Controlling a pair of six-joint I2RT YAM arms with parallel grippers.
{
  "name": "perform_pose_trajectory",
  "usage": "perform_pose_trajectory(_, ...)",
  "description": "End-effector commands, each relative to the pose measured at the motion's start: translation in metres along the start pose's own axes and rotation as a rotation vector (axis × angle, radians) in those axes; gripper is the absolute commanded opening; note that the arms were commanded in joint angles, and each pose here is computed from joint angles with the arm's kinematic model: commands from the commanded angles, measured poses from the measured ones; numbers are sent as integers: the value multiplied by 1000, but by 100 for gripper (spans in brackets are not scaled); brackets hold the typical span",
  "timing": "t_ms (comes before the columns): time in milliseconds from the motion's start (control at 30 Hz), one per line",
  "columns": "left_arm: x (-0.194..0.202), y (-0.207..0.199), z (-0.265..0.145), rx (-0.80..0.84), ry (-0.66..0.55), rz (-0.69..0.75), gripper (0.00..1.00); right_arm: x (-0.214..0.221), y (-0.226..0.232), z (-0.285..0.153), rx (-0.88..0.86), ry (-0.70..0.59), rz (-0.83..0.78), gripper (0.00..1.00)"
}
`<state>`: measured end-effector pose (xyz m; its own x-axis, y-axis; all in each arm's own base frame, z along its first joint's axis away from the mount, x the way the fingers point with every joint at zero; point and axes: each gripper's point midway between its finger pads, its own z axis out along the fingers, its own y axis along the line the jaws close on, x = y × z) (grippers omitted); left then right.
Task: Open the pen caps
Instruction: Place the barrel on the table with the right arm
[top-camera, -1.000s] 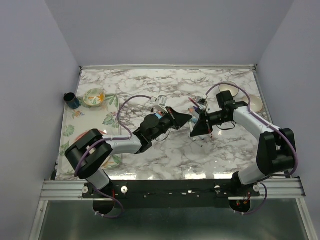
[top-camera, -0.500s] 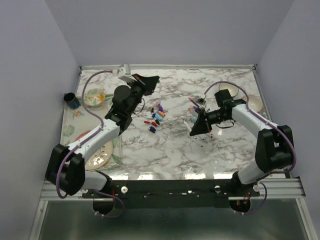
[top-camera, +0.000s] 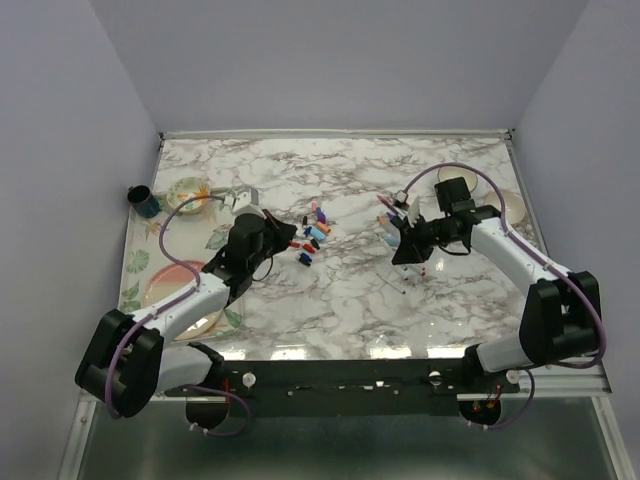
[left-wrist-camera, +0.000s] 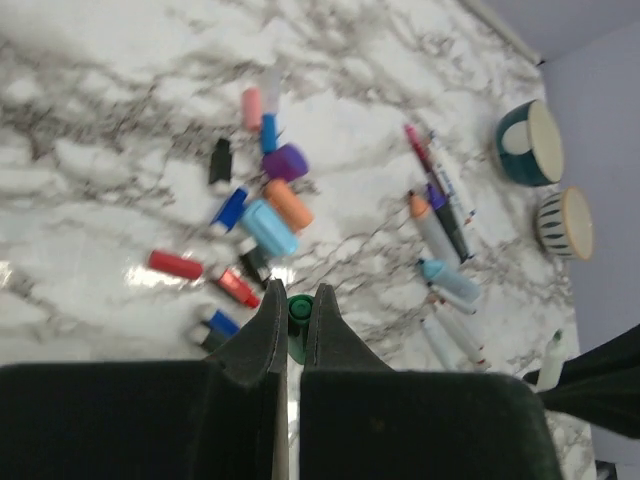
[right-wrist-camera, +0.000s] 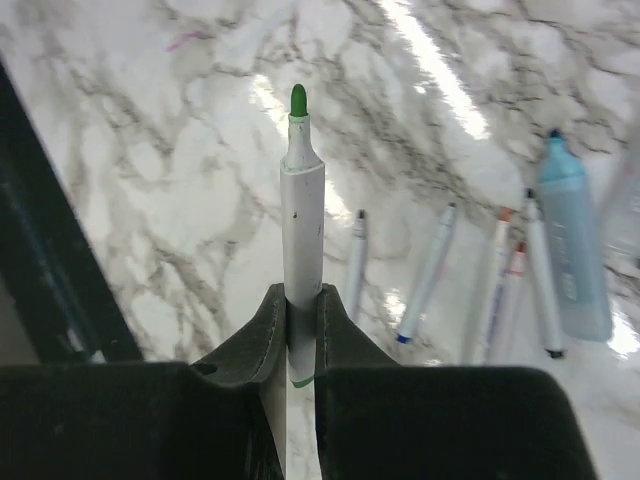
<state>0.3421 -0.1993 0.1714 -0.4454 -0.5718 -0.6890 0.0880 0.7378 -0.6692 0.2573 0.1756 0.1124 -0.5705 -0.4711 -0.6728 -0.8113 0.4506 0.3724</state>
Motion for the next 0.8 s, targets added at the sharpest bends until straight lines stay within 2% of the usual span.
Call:
perform_pose_trajectory(0,35,37,-24,-96,103,-15,0,10,-52,-11,287,81,-66,4)
perform_pose_trajectory(167,65,76,-33,-197,158,-10,0,31,-77,-8,359,179,-54,6)
perform_pose_trajectory(367,80,95,-32,-243,181,-7,6,44,-83,0,351,230,-17,7)
perform_pose_trajectory(433,82,97,-30,-246,186,-7,11,48,-82,3,341,245,-10,7)
perform_pose_trajectory(767,96,99,-14,-244,228,-22,20,64,-82,11,307,300,35,9)
